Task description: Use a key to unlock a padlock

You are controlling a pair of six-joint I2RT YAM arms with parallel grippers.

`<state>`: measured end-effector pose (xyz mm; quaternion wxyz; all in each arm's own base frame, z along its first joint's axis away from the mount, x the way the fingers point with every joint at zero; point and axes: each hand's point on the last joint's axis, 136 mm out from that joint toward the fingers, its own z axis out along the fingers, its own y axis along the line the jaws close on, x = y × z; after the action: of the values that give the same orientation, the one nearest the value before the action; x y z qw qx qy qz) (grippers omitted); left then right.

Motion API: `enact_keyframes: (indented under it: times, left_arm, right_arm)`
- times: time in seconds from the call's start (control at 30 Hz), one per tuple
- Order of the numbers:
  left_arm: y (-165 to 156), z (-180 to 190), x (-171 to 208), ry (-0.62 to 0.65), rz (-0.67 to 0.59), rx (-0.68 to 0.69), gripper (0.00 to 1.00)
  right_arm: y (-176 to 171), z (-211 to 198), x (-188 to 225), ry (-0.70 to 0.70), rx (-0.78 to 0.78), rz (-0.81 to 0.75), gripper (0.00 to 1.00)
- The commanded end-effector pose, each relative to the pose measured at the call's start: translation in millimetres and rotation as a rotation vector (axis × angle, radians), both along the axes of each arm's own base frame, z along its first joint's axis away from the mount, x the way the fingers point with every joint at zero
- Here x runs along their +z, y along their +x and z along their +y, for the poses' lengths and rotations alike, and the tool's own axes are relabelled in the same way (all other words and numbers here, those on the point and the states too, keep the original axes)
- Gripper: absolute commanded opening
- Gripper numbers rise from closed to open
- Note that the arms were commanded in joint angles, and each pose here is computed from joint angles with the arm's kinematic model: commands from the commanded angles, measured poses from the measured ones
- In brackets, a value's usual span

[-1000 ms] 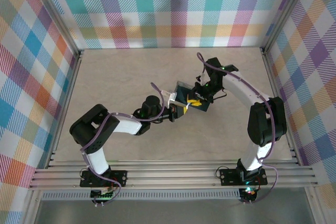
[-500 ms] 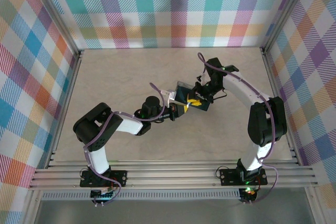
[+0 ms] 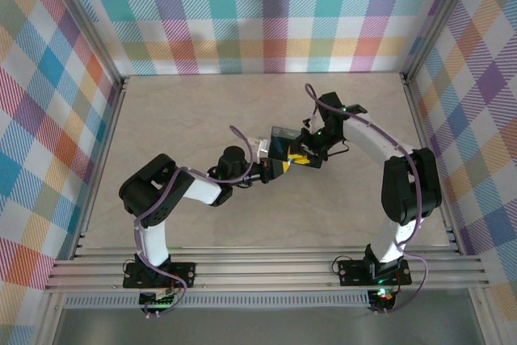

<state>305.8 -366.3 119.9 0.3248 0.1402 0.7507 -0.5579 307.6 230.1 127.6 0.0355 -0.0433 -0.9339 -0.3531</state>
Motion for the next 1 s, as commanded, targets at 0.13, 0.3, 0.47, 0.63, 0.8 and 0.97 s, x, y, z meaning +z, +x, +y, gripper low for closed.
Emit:
enact_keyframes:
  times: [0.13, 0.3, 0.47, 0.63, 0.8, 0.97]
  left_arm:
    - [8, -10, 56, -0.206, -0.127, -0.051, 0.00]
    - [8, -11, 23, -0.152, -0.099, -0.033, 0.00]
    - [8, -14, -7, -0.095, -0.091, -0.021, 0.00]
    - [10, -15, -31, -0.045, -0.097, 0.004, 0.00]
    - [13, -11, -42, -0.011, -0.108, 0.023, 0.00]
    - [11, -11, -47, 0.008, -0.112, 0.012, 0.00]
  right_arm:
    - [-24, 16, -27, 0.083, 0.080, 0.057, 0.00]
    - [-29, 13, -48, 0.073, 0.080, 0.065, 0.00]
    - [-29, 9, -68, 0.055, 0.052, 0.048, 0.01]
    - [-24, 7, -87, 0.038, 0.010, 0.033, 0.09]
    - [-20, 3, -100, 0.008, -0.032, 0.041, 0.16]
    - [-17, 2, -100, -0.002, -0.053, 0.038, 0.30]
